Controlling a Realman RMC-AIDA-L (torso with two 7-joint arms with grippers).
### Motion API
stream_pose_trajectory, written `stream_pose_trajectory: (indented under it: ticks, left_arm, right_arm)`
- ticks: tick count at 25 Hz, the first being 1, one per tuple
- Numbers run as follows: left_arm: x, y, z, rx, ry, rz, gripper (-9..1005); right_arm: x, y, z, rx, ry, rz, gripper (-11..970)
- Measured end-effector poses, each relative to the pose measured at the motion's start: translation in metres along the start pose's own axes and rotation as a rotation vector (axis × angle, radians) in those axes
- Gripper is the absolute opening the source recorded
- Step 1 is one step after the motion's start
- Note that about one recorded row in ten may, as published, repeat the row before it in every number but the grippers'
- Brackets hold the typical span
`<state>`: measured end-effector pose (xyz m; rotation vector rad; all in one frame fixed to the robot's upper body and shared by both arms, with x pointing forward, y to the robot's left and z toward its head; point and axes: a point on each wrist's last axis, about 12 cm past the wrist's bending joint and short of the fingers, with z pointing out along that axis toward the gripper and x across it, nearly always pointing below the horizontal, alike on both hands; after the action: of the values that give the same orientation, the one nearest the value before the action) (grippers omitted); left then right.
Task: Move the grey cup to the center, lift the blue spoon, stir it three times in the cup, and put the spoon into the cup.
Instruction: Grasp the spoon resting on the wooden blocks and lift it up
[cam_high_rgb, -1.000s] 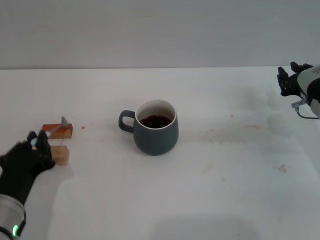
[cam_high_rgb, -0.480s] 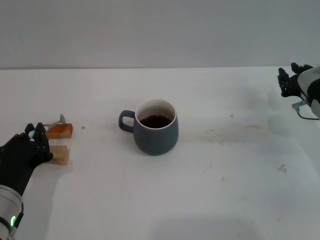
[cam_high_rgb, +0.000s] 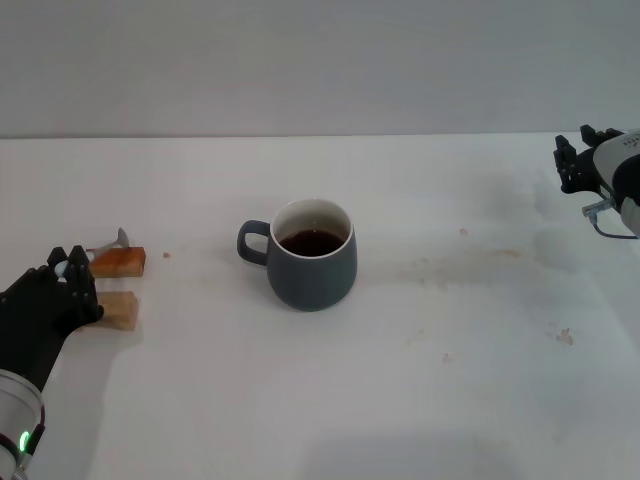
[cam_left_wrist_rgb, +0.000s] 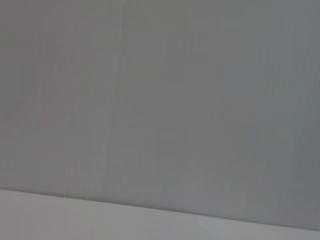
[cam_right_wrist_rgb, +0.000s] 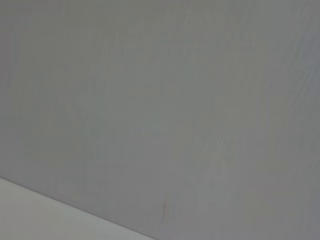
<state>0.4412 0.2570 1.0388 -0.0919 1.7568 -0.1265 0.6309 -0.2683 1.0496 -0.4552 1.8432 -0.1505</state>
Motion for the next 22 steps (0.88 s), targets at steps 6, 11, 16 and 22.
stream_pose_trajectory:
  ticks: [6, 11, 16, 22]
  left_arm:
    - [-0.001, -0.001, 0.002, 0.004, -0.006, 0.002, 146]
    - [-0.004, -0.002, 0.006, 0.011, -0.015, 0.004, 146]
    - [-0.008, -0.003, 0.01, 0.017, -0.029, 0.01, 145]
    - [-0.012, -0.004, 0.015, 0.026, -0.045, 0.019, 145]
  right_arm:
    - [0.0, 0.0, 0.0, 0.0, 0.0, 0.001, 292]
    - [-0.001, 0.0, 0.0, 0.0, -0.001, 0.001, 292]
    - [-0.001, 0.0, 0.001, 0.0, -0.002, 0.0, 292]
    - [-0.001, -0.001, 0.001, 0.007, -0.003, 0.008, 292]
